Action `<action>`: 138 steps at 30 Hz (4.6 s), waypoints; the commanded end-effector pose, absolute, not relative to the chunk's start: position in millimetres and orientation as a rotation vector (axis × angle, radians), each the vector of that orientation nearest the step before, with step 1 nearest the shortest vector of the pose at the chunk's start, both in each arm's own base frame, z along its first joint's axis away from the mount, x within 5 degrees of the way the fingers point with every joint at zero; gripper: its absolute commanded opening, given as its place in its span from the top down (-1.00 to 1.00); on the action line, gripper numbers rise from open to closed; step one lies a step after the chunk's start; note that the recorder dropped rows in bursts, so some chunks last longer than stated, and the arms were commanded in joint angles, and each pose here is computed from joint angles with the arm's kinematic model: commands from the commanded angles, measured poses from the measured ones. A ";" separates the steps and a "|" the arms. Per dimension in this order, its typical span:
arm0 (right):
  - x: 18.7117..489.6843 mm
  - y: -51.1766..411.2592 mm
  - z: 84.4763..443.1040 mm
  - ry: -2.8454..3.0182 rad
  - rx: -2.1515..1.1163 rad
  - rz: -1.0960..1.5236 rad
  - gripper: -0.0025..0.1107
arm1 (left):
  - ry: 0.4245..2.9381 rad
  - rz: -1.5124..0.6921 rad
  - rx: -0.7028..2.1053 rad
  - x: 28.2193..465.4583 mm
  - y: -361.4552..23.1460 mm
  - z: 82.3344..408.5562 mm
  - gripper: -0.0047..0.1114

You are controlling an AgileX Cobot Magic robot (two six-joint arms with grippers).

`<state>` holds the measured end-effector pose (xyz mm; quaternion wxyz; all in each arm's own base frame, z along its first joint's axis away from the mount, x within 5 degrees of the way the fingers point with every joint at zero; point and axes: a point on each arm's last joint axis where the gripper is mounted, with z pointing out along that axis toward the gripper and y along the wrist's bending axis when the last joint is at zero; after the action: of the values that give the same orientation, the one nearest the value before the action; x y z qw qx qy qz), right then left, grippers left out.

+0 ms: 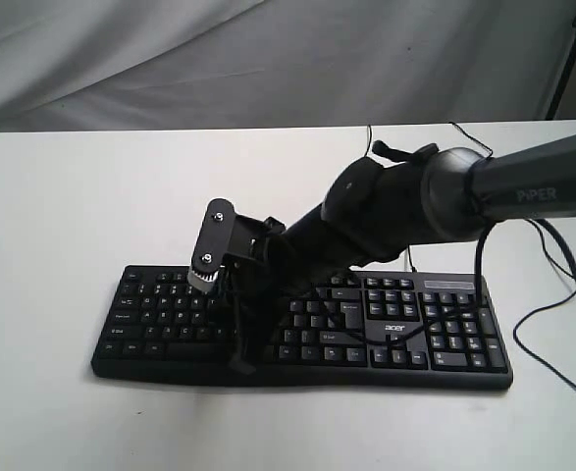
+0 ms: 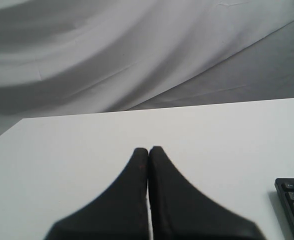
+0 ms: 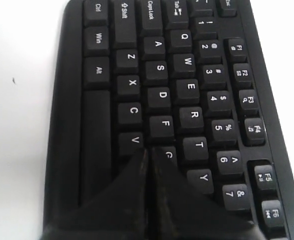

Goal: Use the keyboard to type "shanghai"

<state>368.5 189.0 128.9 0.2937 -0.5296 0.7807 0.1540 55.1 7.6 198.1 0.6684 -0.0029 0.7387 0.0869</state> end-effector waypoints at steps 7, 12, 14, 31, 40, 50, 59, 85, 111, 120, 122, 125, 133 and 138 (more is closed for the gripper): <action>382.8 197.9 135.5 2.070 -1.394 0.405 0.96 | 1.671 0.190 -0.006 55.6 7.4 196.5 0.91; 389.0 199.5 123.6 2.119 -1.431 0.392 0.96 | 1.671 0.190 -0.006 55.6 7.4 196.5 0.91; 389.2 199.4 123.7 2.113 -1.437 0.387 0.96 | 1.671 0.190 -0.006 55.6 7.4 196.5 0.91; 388.6 203.1 126.8 2.070 -1.436 0.432 0.96 | 1.671 0.190 -0.006 55.6 7.4 196.5 0.91; 388.4 202.4 120.3 2.077 -1.461 0.424 0.96 | 1.671 0.190 -0.006 55.6 7.4 196.5 0.91; 388.4 202.2 120.1 2.075 -1.469 0.419 0.96 | 1.671 0.190 -0.006 55.6 7.4 196.5 0.91; 388.3 202.1 120.0 2.074 -1.471 0.417 0.96 | 1.671 0.190 -0.006 55.6 7.4 196.5 0.91; 387.3 199.2 139.9 2.040 -1.477 0.406 0.96 | 1.671 0.190 -0.006 55.6 7.4 196.5 0.91; 389.3 181.3 136.9 2.101 -1.501 0.413 0.96 | 1.671 0.190 -0.006 55.6 7.4 196.5 0.91; 389.7 182.0 137.5 2.111 -1.474 0.426 0.96 | 1.671 0.190 -0.006 55.6 7.4 196.5 0.91; 389.7 182.2 137.6 2.111 -1.471 0.429 0.96 | 1.671 0.190 -0.006 55.6 7.4 196.5 0.91; 389.7 182.2 135.5 2.114 -1.474 0.430 0.96 | 1.671 0.190 -0.006 55.6 7.4 196.5 0.91; 389.8 182.6 127.3 2.120 -1.489 0.439 0.96 | 1.671 0.190 -0.006 55.6 7.4 196.5 0.91; 389.8 182.6 127.3 2.119 -1.491 0.439 0.96 | 1.671 0.190 -0.006 55.6 7.4 196.5 0.91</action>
<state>389.3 184.8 126.6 0.2535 -0.5510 0.7792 0.1580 55.1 7.6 198.1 0.6684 -0.0029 0.7387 0.0869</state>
